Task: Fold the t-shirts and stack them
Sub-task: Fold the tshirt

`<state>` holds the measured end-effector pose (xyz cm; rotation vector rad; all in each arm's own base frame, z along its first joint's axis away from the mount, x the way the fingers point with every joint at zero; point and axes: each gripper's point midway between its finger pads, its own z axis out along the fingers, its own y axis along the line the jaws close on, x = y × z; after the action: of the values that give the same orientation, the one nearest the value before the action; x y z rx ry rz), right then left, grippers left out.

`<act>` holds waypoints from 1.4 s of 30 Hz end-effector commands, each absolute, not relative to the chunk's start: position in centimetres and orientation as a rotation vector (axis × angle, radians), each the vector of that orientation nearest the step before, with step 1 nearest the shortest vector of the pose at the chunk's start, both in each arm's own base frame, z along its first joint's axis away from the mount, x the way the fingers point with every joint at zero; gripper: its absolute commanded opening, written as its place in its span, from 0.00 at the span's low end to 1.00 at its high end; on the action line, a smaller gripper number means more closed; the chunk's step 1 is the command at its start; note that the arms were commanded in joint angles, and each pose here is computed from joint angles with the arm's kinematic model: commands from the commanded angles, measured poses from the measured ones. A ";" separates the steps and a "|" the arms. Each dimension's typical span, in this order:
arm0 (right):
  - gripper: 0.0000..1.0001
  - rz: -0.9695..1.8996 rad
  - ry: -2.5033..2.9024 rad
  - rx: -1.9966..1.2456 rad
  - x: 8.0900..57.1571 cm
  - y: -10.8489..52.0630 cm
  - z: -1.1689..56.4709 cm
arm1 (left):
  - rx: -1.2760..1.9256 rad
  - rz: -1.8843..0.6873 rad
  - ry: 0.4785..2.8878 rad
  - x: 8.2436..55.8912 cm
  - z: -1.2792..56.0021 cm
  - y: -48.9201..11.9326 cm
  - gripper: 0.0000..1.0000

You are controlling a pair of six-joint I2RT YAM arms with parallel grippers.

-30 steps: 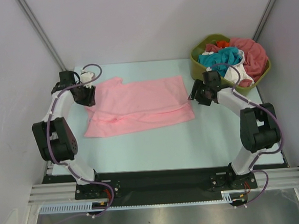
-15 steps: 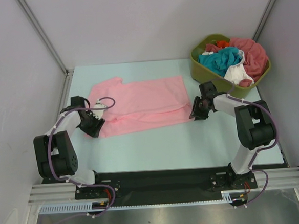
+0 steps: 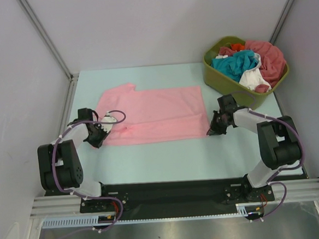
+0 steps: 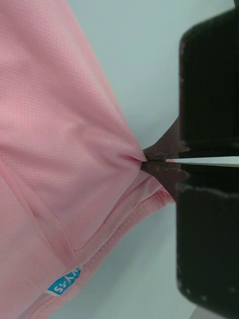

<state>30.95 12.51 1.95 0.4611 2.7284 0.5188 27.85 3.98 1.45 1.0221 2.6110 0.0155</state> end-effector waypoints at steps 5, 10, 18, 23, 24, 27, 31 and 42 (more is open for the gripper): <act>0.00 0.405 2.849 0.504 23.6 10.1 3.6 | 1.050 -0.202 2.624 24.3 2.7 1.3 0.00; 0.00 0.396 2.905 0.652 19.1 9.6 4.4 | 1.151 -0.436 2.710 18.6 3.2 -0.5 0.00; 0.68 0.293 2.731 0.826 19.6 7.5 6.6 | 1.160 -0.502 2.700 18.7 5.3 -1.0 0.50; 0.36 0.356 2.559 0.577 24.5 9.5 11.7 | 1.050 -0.318 2.657 24.7 10.2 1.1 0.54; 0.26 0.404 2.538 0.544 25.5 10.4 12.0 | 0.995 -0.307 2.645 25.9 11.0 1.2 0.54; 0.01 0.511 2.594 0.477 27.0 12.6 10.2 | 0.792 -0.256 2.590 30.7 12.8 1.7 0.54; 0.00 0.517 2.673 0.443 29.3 13.6 7.1 | 0.535 -0.247 2.530 36.4 13.8 1.8 0.53; 0.00 0.474 2.731 0.517 34.1 12.9 2.8 | 0.197 -0.336 2.472 49.3 11.3 0.6 0.53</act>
<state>31.49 12.95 2.05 0.5388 2.7975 0.4561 45.67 1.64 10.38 0.3135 2.5362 -0.2960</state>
